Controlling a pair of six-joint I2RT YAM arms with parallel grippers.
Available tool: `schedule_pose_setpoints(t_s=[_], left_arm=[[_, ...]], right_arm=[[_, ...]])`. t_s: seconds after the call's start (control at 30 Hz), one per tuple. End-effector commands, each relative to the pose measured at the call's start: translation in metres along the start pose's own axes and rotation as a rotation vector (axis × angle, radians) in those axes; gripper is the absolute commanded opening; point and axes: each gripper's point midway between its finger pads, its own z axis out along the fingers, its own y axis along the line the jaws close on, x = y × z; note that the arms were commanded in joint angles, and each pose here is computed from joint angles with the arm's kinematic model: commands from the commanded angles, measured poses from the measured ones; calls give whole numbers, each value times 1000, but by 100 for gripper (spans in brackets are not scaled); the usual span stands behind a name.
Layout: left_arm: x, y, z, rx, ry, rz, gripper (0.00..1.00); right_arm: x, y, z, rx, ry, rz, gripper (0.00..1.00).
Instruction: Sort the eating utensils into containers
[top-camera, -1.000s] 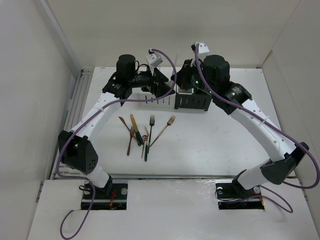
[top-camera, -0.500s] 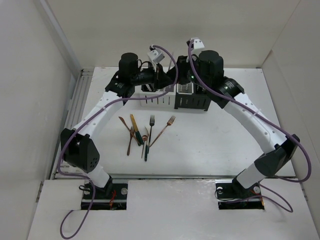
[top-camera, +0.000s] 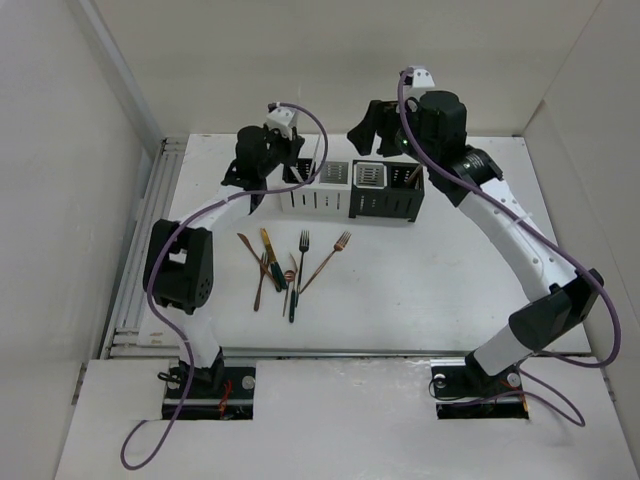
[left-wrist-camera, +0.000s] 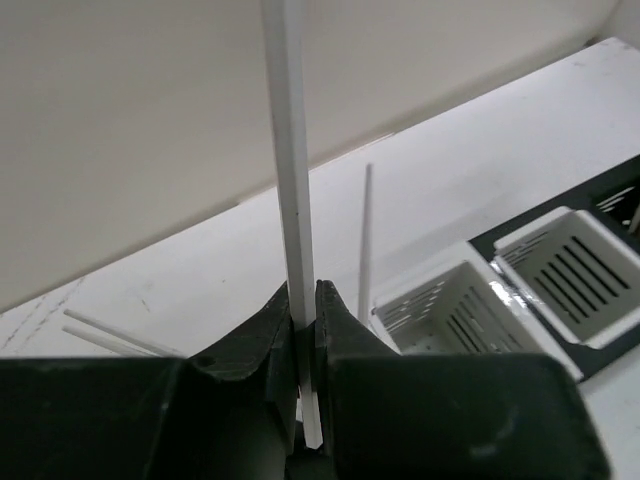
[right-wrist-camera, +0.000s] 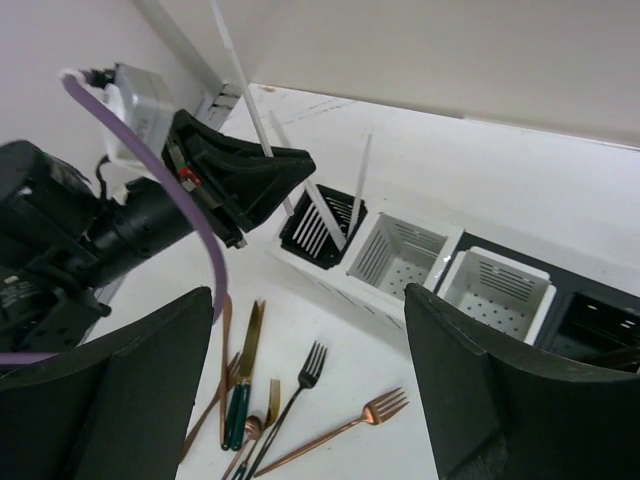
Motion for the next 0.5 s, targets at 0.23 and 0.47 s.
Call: schedule_pose_setpoints(t_s=[0.23, 0.47], left_arm=[[3, 23, 18, -65, -154, -17, 0], [50, 27, 20, -89, -84, -38, 10]], right_arm=[[-25, -20, -5, 54, -32, -49, 82], [-25, -26, -1, 71, -9, -63, 82]])
